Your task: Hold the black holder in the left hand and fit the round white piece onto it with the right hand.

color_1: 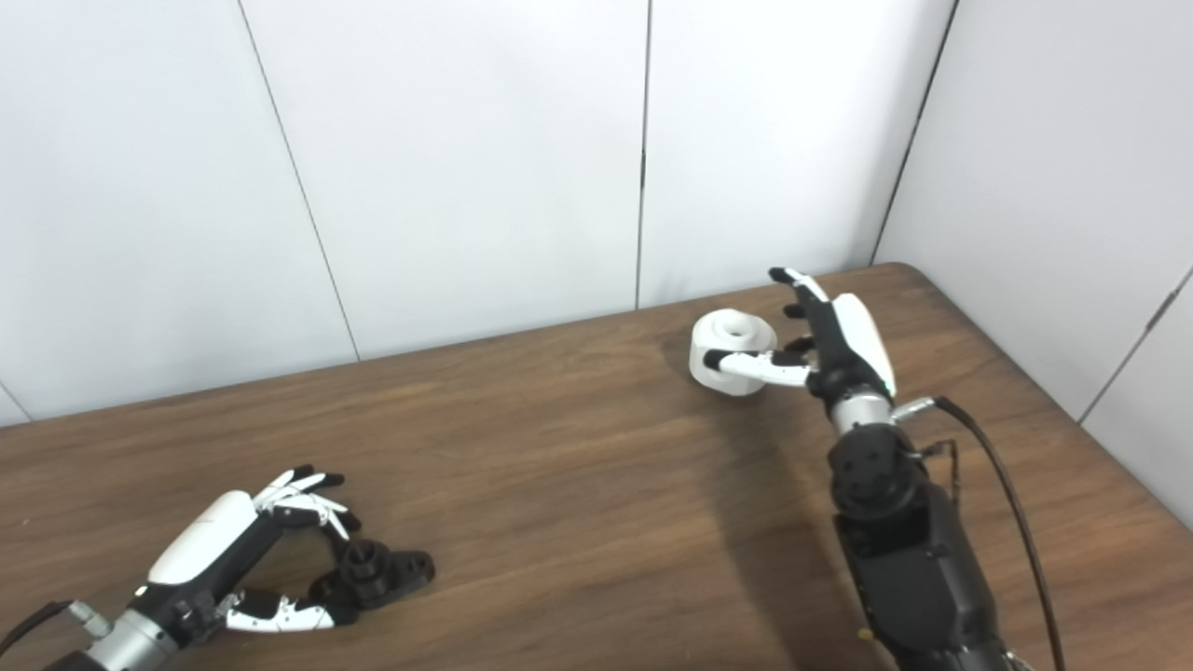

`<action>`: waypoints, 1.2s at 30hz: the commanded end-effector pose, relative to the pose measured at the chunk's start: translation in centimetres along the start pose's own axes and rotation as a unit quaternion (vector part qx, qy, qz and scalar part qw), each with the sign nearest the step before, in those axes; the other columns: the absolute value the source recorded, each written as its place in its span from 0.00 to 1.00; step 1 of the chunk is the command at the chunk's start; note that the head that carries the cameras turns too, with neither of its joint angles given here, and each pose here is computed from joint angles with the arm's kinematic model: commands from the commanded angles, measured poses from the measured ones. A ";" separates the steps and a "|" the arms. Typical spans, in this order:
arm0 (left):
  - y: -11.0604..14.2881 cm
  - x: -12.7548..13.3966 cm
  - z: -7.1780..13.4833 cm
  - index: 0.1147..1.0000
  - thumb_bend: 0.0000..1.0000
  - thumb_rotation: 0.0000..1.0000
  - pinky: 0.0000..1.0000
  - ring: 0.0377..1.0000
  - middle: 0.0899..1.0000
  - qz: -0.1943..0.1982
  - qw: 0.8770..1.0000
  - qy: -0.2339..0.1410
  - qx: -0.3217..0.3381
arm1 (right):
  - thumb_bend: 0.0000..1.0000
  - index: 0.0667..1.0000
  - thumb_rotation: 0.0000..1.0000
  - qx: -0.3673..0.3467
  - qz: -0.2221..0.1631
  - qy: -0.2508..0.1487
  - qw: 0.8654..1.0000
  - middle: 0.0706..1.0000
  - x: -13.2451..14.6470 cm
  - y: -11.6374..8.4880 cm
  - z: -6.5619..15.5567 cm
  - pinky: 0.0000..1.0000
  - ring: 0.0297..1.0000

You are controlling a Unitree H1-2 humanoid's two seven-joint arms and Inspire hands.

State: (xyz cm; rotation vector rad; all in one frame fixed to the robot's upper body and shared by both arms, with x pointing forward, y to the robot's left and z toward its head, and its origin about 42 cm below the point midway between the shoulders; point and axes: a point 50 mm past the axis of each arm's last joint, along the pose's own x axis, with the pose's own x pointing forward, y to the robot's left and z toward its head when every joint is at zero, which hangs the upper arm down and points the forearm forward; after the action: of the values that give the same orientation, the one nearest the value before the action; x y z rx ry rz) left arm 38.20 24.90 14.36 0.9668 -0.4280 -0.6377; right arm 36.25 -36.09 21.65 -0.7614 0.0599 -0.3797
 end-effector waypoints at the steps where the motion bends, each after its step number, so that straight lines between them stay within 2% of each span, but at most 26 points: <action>1: 1.2 -0.1 -0.3 0.42 0.52 0.04 1.00 0.91 0.67 -0.005 1.000 0.004 0.015 | 0.83 0.87 0.40 -0.022 -0.036 -0.026 0.999 0.95 1.3 -2.0 1.4 0.73 0.94; 9: 1.3 -0.1 -0.2 0.41 0.52 0.04 1.00 0.91 0.67 -0.007 1.000 0.003 0.017 | 0.82 0.85 0.38 -0.023 -0.043 -0.028 0.998 0.95 2.3 -1.9 1.2 0.71 0.94; 11: 1.3 -0.1 -0.2 0.41 0.52 0.05 1.00 0.91 0.67 -0.006 1.000 0.004 0.015 | 0.82 0.85 0.39 -0.034 -0.046 -0.029 0.998 0.95 2.5 -1.9 1.1 0.77 0.97; 13: 1.3 -0.2 -0.3 0.41 0.52 0.05 1.00 0.91 0.67 -0.006 1.000 0.005 0.014 | 0.81 0.84 0.39 -0.038 -0.048 -0.029 0.998 0.95 2.6 -1.9 1.1 0.80 0.98; 16: 1.2 -0.2 -0.3 0.41 0.52 0.05 1.00 0.91 0.67 -0.008 1.000 0.005 0.012 | 0.81 0.84 0.38 -0.040 -0.049 -0.032 0.997 0.95 2.7 -2.0 1.1 0.79 0.97; 26: 1.1 -0.4 -0.4 0.41 0.52 0.04 1.00 0.90 0.66 -0.012 1.000 0.007 0.010 | 0.81 0.83 0.36 -0.052 -0.062 -0.038 0.996 0.94 2.7 -2.7 0.9 0.68 0.95; 31: 1.3 -0.4 -0.3 0.42 0.52 0.04 1.00 0.90 0.67 -0.010 1.000 0.005 0.009 | 0.82 0.84 0.37 -0.056 -0.053 -0.030 0.997 0.94 2.9 -2.6 0.6 0.75 0.97; 36: 1.5 -0.4 -0.3 0.41 0.52 0.05 1.00 0.90 0.67 -0.008 1.000 0.004 0.011 | 0.82 0.84 0.40 -0.074 -0.045 -0.022 0.996 0.95 3.2 -2.4 0.4 0.75 0.98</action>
State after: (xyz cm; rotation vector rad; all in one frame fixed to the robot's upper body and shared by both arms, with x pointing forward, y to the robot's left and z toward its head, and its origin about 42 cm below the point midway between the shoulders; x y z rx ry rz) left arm 38.23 25.15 14.57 0.9612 -0.4202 -0.6442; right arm 37.69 -37.98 20.81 -0.8806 0.1040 -0.4075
